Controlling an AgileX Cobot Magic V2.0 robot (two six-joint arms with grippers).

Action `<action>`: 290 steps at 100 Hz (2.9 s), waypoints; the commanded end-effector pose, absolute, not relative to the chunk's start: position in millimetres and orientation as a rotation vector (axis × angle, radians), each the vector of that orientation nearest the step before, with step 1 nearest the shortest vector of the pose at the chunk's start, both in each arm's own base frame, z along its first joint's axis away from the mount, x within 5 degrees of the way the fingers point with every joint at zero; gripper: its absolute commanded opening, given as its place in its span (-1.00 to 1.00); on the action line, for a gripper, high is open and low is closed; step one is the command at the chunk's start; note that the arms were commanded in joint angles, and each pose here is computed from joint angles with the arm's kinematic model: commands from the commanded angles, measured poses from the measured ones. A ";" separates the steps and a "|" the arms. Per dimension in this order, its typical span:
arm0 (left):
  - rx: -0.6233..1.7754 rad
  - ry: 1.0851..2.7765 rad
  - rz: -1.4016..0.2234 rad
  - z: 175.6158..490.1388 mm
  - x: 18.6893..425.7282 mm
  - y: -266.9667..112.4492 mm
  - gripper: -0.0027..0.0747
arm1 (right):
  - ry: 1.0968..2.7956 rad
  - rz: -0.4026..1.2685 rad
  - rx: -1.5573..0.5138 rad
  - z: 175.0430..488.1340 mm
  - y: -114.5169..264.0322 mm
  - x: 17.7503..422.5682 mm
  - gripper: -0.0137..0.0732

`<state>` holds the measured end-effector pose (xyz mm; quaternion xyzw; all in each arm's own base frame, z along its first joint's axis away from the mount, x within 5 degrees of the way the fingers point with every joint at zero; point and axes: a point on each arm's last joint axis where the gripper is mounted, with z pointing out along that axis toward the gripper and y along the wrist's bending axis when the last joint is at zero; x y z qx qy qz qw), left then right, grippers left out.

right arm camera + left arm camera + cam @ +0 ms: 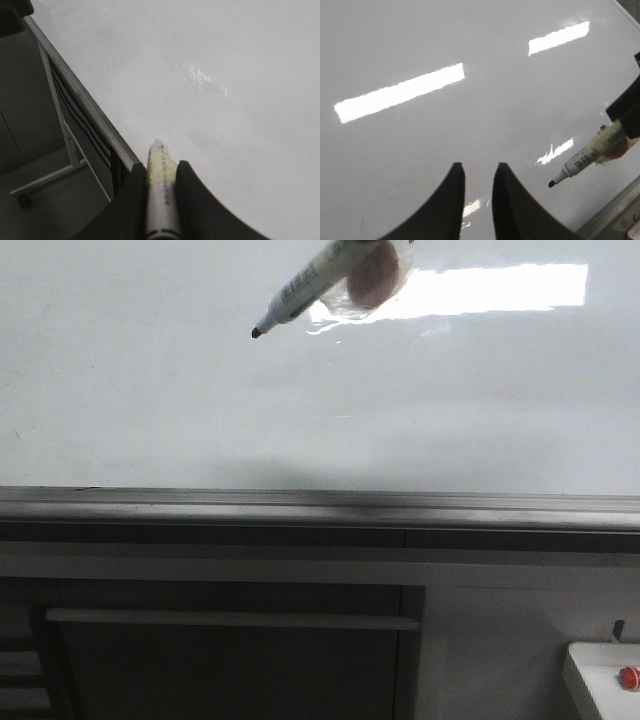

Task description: Write number 0 on whiteboard

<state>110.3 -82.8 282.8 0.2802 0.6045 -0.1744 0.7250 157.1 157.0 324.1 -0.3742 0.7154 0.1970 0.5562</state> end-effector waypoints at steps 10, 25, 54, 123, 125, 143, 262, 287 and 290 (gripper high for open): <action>0.544 1.249 -0.418 299.1 110.3 -81.2 -0.98 | 1.633 0.447 -0.807 337.2 158.3 165.9 -0.84; 0.542 1.243 -0.419 299.7 110.1 -81.2 -0.98 | 1.633 0.443 -0.778 336.0 159.8 170.0 -0.84; 0.543 1.248 -0.419 299.2 110.5 -81.4 -0.98 | 1.656 0.463 -0.739 336.9 168.5 180.5 -0.84; 0.542 1.248 -0.419 299.2 110.5 -81.3 -0.98 | 1.757 0.497 -0.777 348.4 197.7 227.5 -0.84; 0.542 1.248 -0.419 299.2 110.5 -81.3 -0.98 | 1.762 0.498 -0.779 348.4 197.8 228.8 -0.84; 0.542 1.248 -0.419 299.2 110.5 -81.3 -0.98 | 1.776 0.498 -0.782 349.5 200.9 237.7 -0.84; 0.542 1.248 -0.419 299.2 110.5 -81.3 -0.98 | 1.922 0.439 -0.737 357.8 146.8 257.4 -0.84; 0.541 1.246 -0.420 299.3 110.5 -81.3 -0.98 | 1.989 0.472 -0.747 334.7 151.6 250.1 -0.84; 0.541 1.246 -0.420 299.3 110.5 -81.3 -0.98 | 1.987 0.474 -0.753 333.7 154.0 249.4 -0.84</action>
